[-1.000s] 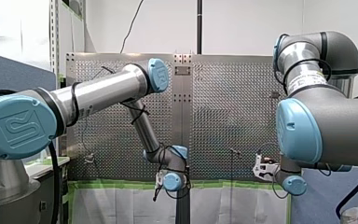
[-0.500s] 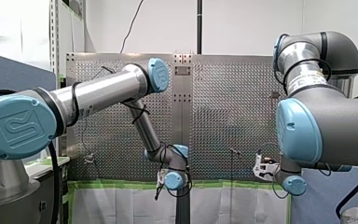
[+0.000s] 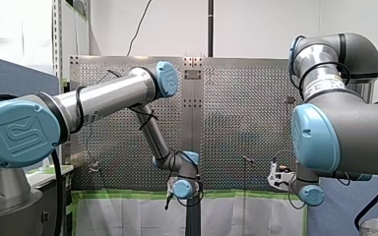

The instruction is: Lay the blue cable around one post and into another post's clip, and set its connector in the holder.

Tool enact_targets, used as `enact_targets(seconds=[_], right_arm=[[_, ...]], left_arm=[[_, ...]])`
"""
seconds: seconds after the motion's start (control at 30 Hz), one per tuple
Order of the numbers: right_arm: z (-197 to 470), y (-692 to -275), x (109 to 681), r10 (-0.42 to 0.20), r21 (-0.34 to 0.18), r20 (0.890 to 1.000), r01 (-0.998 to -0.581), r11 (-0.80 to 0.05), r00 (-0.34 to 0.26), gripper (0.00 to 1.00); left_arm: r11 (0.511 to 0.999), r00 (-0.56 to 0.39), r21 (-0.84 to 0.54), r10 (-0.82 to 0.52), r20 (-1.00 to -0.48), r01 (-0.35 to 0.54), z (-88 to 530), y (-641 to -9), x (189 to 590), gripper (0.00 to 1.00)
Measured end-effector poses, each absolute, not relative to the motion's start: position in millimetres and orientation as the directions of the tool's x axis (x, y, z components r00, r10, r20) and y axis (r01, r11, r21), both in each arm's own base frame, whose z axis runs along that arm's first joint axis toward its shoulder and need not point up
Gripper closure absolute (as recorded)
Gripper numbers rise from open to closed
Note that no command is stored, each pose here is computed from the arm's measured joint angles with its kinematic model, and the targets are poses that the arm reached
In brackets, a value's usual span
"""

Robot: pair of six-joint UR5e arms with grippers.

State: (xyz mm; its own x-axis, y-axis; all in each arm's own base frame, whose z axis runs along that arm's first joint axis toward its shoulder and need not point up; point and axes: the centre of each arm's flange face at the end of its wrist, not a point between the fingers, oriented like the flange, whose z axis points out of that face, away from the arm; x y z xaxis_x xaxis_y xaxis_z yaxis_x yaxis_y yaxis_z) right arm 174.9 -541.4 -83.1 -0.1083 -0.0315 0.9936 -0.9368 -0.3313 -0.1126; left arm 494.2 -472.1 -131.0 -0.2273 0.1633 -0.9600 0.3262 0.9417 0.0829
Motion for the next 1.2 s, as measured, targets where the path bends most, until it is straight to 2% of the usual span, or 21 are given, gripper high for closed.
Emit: enact_targets(seconds=[0.03,0.07,0.1,0.17,0.23,0.53,0.57,0.63,0.67,0.7,0.77,0.83,0.87,0.9,0.97,1.2], right_arm=[[-83,-541,175,-0.032,-0.112,0.994,-0.937,-0.331,-0.108,0.64],[-83,-541,175,-0.032,-0.112,0.994,-0.937,-0.331,-0.108,0.64],[-83,-541,175,-0.033,-0.112,0.994,-0.937,-0.331,-0.107,0.64],[-83,-541,175,-0.032,-0.112,0.994,-0.937,-0.331,-0.107,0.64],[-83,-542,174,-0.031,-0.112,0.994,-0.937,-0.33,-0.108,0.64],[-83,-543,170,-0.028,-0.113,0.994,-0.94,-0.323,-0.109,0.64],[-83,-544,170,-0.028,-0.113,0.994,-0.94,-0.323,-0.11,0.64],[-83,-544,168,-0.027,-0.113,0.994,-0.941,-0.32,-0.11,0.64],[-83,-544,168,-0.027,-0.113,0.994,-0.942,-0.317,-0.11,0.64],[-83,-544,167,-0.027,-0.113,0.994,-0.942,-0.315,-0.11,0.64],[-83,-545,165,-0.027,-0.114,0.993,-0.944,-0.311,-0.111,0.64],[-83,-545,164,-0.028,-0.114,0.993,-0.945,-0.308,-0.111,0.64],[-83,-545,164,-0.028,-0.114,0.993,-0.945,-0.307,-0.11,0.64],[-83,-545,164,-0.029,-0.114,0.994,-0.945,-0.306,-0.11,0.64],[-83,-545,164,-0.029,-0.113,0.994,-0.946,-0.305,-0.109,0.64],[-84,-545,163,-0.03,-0.111,0.994,-0.946,-0.304,-0.107,0.64]], left_arm=[[0.942,-0.226,0.082,0.162,-0.961,0.326,-130,-473,495,0.03],[0.942,-0.225,0.081,0.161,-0.961,0.326,-130,-473,495,0.13],[0.942,-0.224,0.08,0.159,-0.961,0.326,-130,-473,496,0.13],[0.942,-0.224,0.079,0.158,-0.962,0.326,-129,-473,497,0.26],[0.941,-0.224,0.077,0.158,-0.962,0.329,-129,-474,497,0.29],[0.927,-0.233,0.068,0.163,-0.959,0.369,-130,-474,498,0.29],[0.926,-0.234,0.067,0.164,-0.958,0.372,-130,-475,497,0.33],[0.923,-0.236,0.066,0.165,-0.958,0.378,-130,-475,497,0.33],[0.922,-0.236,0.065,0.165,-0.957,0.381,-130,-475,497,0.37],[0.921,-0.238,0.065,0.167,-0.957,0.383,-130,-475,496,0.37],[0.919,-0.242,0.065,0.17,-0.955,0.388,-131,-475,496,0.45],[0.916,-0.246,0.065,0.173,-0.954,0.395,-131,-476,495,0.45],[0.915,-0.247,0.064,0.174,-0.953,0.397,-131,-476,495,0.56],[0.914,-0.248,0.064,0.175,-0.953,0.401,-131,-476,494,0.56],[0.913,-0.249,0.063,0.176,-0.952,0.404,-132,-476,494,0.63],[0.915,-0.25,0.063,0.175,-0.952,0.399,-131,-475,495,0.65]])
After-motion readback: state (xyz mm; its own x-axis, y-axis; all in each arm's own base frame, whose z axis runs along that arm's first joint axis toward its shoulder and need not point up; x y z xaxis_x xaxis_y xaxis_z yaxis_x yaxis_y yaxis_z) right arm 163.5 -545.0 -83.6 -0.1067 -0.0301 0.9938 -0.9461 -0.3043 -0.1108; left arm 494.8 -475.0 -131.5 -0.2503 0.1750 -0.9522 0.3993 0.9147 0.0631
